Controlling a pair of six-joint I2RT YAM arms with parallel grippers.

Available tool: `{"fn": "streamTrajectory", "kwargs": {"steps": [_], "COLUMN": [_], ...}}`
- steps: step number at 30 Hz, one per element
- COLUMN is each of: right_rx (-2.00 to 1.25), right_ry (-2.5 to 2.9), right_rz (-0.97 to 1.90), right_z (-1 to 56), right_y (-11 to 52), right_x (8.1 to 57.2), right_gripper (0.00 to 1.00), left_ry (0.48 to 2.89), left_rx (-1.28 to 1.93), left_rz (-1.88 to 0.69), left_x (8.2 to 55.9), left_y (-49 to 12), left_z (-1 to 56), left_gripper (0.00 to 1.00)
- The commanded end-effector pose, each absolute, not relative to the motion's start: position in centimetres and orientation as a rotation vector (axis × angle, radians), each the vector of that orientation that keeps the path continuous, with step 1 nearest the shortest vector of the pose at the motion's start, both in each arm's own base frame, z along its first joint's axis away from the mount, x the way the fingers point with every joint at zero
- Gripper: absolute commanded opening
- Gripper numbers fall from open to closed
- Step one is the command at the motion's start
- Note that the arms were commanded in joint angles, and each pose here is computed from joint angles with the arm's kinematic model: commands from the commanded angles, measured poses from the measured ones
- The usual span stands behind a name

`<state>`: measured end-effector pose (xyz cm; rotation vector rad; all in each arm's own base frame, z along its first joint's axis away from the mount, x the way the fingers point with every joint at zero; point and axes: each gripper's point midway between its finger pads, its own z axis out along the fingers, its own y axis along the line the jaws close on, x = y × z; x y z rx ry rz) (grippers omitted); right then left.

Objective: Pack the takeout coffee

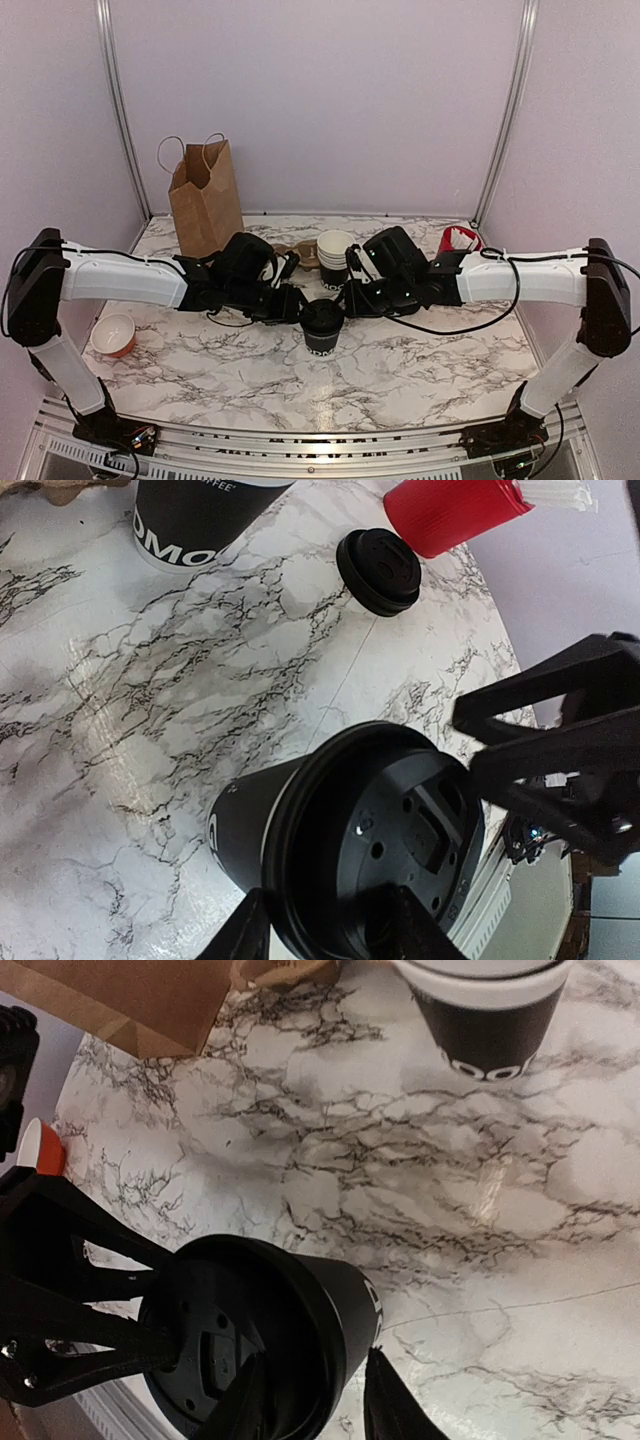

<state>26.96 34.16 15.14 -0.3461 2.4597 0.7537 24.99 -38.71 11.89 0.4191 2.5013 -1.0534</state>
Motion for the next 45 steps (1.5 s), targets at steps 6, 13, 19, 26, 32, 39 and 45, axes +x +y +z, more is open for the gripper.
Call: {"fn": "streamTrajectory", "kwargs": {"steps": [6,13,19,26,32,39,45], "right_rx": [-0.322,-0.361,-0.38,-0.389,-0.386,-0.374,-0.383], "right_ry": [2.586,2.373,2.238,2.382,2.536,2.569,2.46], "right_rz": [0.783,0.783,0.762,0.674,0.823,0.823,0.766], "right_z": [11.4,19.5,25.7,20.9,13.7,12.6,17.3], "right_y": [33.6,34.2,34.5,35.2,36.7,36.3,35.9], "right_x": [25.1,27.3,28.5,27.8,25.3,24.7,26.3], "right_gripper": [0.3,0.31,0.32,0.31,0.31,0.32,0.32], "left_ry": [2.554,2.552,2.554,2.555,2.559,2.559,2.557], "left_rx": [0.46,0.463,0.461,0.464,0.463,0.466,0.466], "left_rz": [-1.009,-1.006,-1.007,-1.008,-1.008,-1.009,-1.013], "left_x": [24.5,24.5,24.5,24.5,24.5,24.5,24.5], "left_y": [-38.6,-38.6,-38.5,-38.6,-38.7,-38.7,-38.8], "left_z": [10.1,10.1,10.1,10.0,9.9,9.9,9.9], "left_gripper": [0.4,0.4,0.4,0.4,0.4,0.4,0.4]}}
